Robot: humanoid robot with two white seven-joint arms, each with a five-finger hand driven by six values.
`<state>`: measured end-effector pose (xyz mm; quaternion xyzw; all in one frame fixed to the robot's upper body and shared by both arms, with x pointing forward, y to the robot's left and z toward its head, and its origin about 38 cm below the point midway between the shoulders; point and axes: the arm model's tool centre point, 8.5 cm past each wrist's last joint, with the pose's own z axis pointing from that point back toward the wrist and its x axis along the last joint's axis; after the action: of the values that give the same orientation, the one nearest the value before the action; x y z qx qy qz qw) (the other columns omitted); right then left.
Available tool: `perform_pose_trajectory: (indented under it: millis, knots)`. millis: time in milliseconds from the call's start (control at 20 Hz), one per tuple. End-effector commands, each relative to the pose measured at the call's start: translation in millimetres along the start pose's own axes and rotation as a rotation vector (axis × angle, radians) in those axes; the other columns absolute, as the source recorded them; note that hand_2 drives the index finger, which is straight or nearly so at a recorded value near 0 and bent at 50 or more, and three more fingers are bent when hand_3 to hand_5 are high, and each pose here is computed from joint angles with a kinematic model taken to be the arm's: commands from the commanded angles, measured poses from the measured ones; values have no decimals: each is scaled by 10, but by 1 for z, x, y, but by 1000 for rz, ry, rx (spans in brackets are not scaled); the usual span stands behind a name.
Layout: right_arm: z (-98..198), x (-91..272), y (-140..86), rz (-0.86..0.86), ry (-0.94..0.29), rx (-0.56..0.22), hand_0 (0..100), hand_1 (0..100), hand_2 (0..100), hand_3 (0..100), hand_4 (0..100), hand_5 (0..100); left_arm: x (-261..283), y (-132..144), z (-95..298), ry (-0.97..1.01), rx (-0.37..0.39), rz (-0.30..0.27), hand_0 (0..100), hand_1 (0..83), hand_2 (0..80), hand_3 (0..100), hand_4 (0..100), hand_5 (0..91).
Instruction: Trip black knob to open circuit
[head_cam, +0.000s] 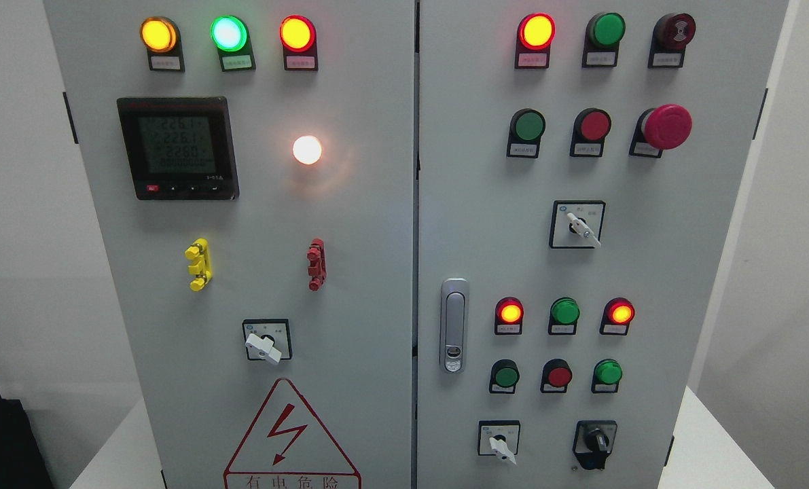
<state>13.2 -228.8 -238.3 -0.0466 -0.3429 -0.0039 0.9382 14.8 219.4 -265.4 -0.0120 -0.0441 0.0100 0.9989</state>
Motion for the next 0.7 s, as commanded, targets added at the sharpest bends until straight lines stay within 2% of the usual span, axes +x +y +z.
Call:
perform_pose_trajectory:
  millis: [0, 100, 200, 250, 350, 650]
  knots:
    - [-2, 14, -2, -13, -108, -39, 143, 443, 0, 794, 579, 184, 0, -1, 0, 0, 0, 3, 120, 389, 0, 0, 0, 0]
    - [-1, 23, -2, -15, -193, -31, 141, 459, 0, 817, 619, 231, 0, -1, 0, 0, 0, 3, 120, 389, 0, 0, 0, 0]
    - [0, 31, -2, -25, -269, -35, 141, 483, 0, 845, 679, 354, 0, -1, 0, 2, 0, 3, 120, 389, 0, 0, 0, 0]
    - [1, 35, -3, -31, -305, -38, 144, 488, 0, 856, 692, 365, 0, -1, 0, 2, 0, 3, 120, 389, 0, 0, 0, 0]
    - [2, 43, -3, -40, -370, -40, 171, 499, 0, 905, 759, 472, 0, -1, 0, 2, 0, 3, 120, 389, 0, 0, 0, 0]
    - [-7, 72, -4, -52, -502, -45, 237, 504, 0, 975, 841, 601, 0, -1, 0, 2, 0, 3, 120, 389, 0, 0, 0, 0]
